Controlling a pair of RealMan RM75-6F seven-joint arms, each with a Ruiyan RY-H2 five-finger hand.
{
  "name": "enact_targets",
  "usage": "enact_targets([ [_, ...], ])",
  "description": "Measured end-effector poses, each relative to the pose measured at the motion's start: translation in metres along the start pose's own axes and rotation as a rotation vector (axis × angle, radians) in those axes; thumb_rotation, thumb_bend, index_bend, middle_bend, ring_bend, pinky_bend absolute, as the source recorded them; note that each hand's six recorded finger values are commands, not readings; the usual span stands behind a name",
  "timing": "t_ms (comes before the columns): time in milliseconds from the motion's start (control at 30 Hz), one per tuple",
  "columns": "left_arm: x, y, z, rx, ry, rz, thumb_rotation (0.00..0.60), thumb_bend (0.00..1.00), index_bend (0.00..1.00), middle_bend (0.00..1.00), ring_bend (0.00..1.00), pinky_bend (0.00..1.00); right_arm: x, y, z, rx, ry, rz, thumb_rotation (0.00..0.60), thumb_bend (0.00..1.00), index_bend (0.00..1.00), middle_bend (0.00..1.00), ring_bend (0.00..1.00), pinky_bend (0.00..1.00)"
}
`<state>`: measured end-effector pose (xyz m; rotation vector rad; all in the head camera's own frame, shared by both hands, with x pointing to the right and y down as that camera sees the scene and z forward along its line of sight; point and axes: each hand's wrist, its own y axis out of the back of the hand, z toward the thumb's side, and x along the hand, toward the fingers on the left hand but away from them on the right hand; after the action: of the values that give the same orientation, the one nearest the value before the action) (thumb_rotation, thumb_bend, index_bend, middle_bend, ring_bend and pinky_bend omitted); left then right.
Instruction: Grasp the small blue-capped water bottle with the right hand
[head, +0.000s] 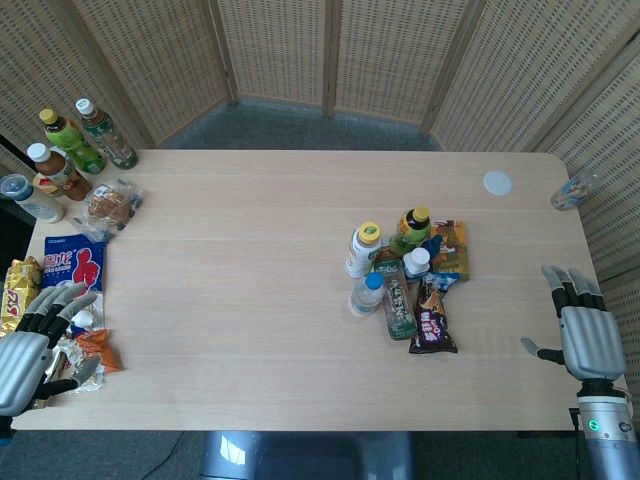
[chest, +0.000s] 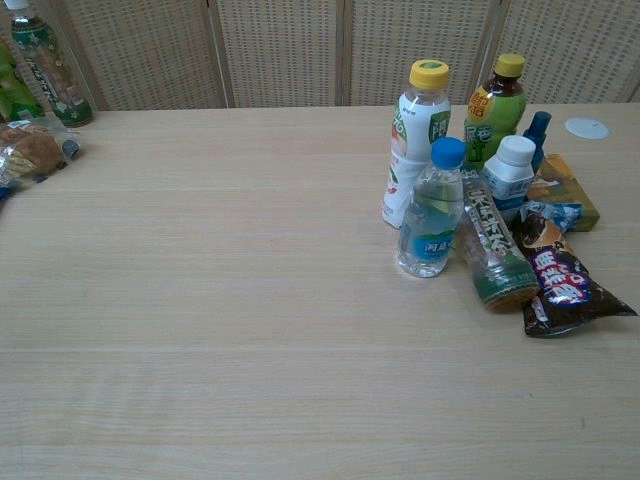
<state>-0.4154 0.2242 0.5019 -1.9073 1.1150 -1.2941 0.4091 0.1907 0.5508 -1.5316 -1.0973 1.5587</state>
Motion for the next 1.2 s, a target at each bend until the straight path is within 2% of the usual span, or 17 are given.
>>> enact_targets([
  [167, 0.0, -0.001, 0.001, 0.0, -0.007, -0.01, 0.6, 0.35, 0.13, 0.05, 0.0, 0.0, 0.0, -0.002, 0.002, -0.019, 0.0, 0.006, 0.594, 0.05, 0.0, 0.06, 0.0, 0.0],
  [433, -0.005, 0.007, 0.001, -0.016, -0.018, 0.014, 0.6, 0.35, 0.13, 0.05, 0.0, 0.0, 0.005, 0.002, 0.005, -0.059, 0.012, 0.003, 0.595, 0.05, 0.0, 0.06, 0.0, 0.0],
  [700, -0.002, 0.005, 0.0, -0.023, -0.028, 0.005, 0.6, 0.35, 0.13, 0.05, 0.0, 0.0, 0.004, -0.002, 0.015, -0.075, 0.034, 0.034, 0.596, 0.05, 0.0, 0.04, 0.0, 0.0],
  [933, 0.002, 0.002, -0.002, -0.029, -0.03, -0.008, 0.6, 0.35, 0.13, 0.05, 0.0, 0.0, -0.006, -0.014, 0.037, -0.136, 0.09, 0.08, 0.596, 0.05, 0.0, 0.04, 0.0, 0.0],
  [1200, 0.001, 0.001, -0.008, -0.034, -0.013, -0.01, 0.6, 0.35, 0.13, 0.05, 0.0, 0.0, -0.023, -0.033, 0.079, -0.204, 0.197, 0.153, 0.597, 0.05, 0.0, 0.04, 0.0, 0.0],
])
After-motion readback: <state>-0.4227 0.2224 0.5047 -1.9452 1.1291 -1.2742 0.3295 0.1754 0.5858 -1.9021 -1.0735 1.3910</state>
